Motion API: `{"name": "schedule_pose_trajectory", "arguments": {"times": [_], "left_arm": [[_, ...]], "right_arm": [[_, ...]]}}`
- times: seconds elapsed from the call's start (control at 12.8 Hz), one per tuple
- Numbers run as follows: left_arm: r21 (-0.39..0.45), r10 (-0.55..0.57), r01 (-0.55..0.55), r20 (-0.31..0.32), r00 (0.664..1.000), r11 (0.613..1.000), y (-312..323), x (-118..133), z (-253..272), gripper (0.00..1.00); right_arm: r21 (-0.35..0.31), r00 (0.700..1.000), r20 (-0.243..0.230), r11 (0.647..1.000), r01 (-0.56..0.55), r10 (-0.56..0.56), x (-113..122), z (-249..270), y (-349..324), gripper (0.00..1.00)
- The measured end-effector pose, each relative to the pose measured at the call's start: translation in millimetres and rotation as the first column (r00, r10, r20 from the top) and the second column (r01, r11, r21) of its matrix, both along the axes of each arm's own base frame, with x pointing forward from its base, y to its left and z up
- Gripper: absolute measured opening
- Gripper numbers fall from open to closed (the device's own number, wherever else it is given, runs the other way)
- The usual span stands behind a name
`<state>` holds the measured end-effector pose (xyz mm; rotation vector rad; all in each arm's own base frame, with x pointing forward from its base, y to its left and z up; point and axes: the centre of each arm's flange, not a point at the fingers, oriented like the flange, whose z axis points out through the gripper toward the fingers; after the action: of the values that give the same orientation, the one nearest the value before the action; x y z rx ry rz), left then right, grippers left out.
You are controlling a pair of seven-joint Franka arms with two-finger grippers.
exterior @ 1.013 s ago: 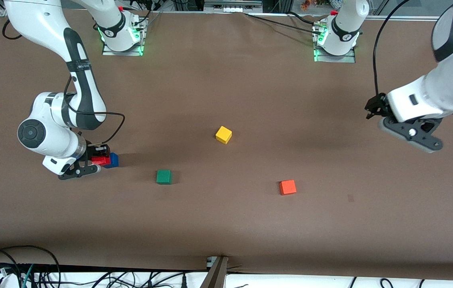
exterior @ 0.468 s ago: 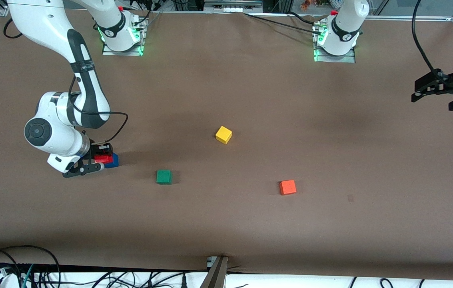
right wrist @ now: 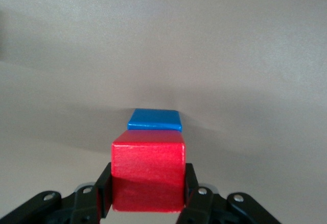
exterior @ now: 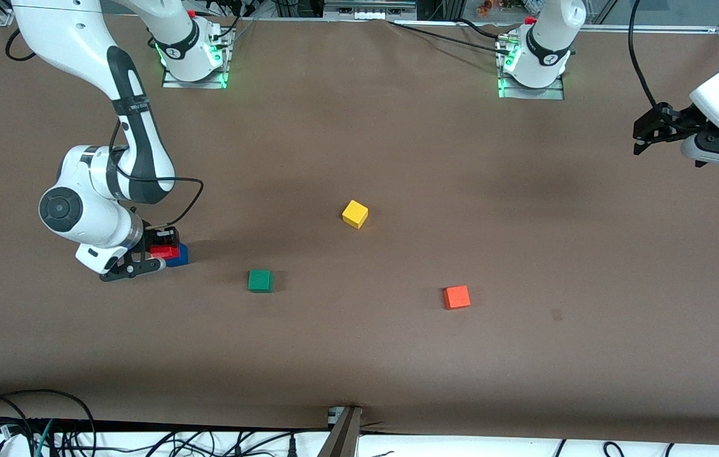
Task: Pass red block to right arm, stack on blue
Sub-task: 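Open the right gripper and release the red cube on the blue cube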
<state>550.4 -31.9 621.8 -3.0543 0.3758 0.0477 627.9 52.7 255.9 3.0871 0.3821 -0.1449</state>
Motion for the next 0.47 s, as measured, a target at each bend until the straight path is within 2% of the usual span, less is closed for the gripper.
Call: {"name": "schedule_pose_trajectory", "arguments": {"times": [0.23, 0.31, 0.47], "left_arm": [[0.0, 0.01, -0.01, -0.006, 1.0, 1.0, 5.2, 0.3, -2.9, 1.0], [0.001, 0.01, -0.01, -0.009, 1.0, 1.0, 5.3, 0.7, -4.3, 1.0], [0.001, 0.009, -0.009, -0.013, 1.0, 1.0, 5.0, 1.1, -6.2, 1.0]], "right_arm": [[0.0, 1.0, 0.0, 1.0, 0.0, 0.0, 0.0, 0.0, -0.1, 0.56], [0.0, 1.0, 0.0, 1.0, 0.0, 0.0, 0.0, 0.2, 0.0, 0.62], [0.002, 1.0, 0.005, 1.0, -0.001, 0.001, 0.8, 2.8, 0.5, 0.81]]}}
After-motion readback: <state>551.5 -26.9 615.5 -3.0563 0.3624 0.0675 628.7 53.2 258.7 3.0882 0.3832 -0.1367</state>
